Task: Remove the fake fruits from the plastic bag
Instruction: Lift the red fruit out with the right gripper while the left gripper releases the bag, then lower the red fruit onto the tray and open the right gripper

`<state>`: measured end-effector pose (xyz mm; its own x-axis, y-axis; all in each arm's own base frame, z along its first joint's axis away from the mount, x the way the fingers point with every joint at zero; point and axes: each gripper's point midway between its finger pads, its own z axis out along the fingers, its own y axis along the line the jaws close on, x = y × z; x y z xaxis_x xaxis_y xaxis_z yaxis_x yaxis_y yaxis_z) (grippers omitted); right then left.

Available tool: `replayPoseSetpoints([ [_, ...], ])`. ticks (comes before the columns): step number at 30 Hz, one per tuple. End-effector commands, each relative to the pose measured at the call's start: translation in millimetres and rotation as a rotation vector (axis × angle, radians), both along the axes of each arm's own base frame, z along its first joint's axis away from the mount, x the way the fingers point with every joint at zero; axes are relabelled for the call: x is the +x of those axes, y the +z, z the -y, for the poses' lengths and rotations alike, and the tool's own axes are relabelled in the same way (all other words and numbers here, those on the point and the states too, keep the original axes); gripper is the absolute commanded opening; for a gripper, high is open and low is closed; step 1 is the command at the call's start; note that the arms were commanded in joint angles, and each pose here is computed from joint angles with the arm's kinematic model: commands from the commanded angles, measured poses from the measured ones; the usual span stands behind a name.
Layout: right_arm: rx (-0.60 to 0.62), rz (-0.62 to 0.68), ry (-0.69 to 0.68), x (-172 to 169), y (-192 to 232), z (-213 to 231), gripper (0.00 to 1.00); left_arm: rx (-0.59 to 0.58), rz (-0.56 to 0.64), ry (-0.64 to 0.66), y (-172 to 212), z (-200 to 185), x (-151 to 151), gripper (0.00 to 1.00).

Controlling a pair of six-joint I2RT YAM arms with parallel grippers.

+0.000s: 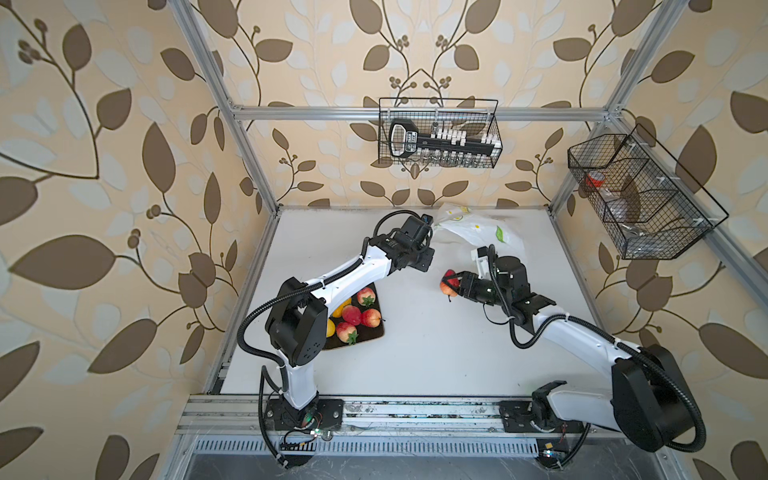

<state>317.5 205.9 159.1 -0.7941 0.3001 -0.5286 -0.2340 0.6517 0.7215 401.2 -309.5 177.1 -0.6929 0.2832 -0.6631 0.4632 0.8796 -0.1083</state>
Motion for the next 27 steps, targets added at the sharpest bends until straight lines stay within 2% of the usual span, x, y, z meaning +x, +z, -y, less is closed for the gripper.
replayPoseSetpoints([
  [1,-0.121,0.063,0.152,-26.8,-12.9,-6.5,0.49,-0.033,0.022,-0.022,14.2,3.5,7.4,0.00],
  [4,-0.165,0.122,0.229,-37.9,-6.3,-14.8,0.49,-0.042,0.024,-0.032,15.7,4.8,6.6,0.11],
  [8,-0.201,0.211,0.292,-45.5,8.0,-20.6,0.49,-0.065,0.030,-0.051,29.9,2.0,-3.9,0.38],
  [11,-0.223,0.281,0.321,-48.9,16.2,-22.8,0.50,-0.067,0.054,-0.074,47.7,-8.3,-18.7,0.64],
  [16,-0.240,0.356,0.395,-55.6,30.2,-40.7,0.50,-0.100,0.110,-0.106,86.5,-29.1,-51.3,0.88],
  [17,-0.250,0.368,0.412,-56.8,32.1,-46.6,0.50,-0.114,0.119,-0.104,95.1,-33.9,-58.4,0.98],
  [21,-0.300,0.407,0.487,-65.0,38.5,-76.8,0.50,-0.157,0.196,-0.009,133.0,-68.1,-80.6,0.99],
  [27,-0.350,0.442,0.565,-77.9,48.8,-148.0,0.50,-0.083,0.387,0.464,173.9,-182.9,-91.4,0.99],
])
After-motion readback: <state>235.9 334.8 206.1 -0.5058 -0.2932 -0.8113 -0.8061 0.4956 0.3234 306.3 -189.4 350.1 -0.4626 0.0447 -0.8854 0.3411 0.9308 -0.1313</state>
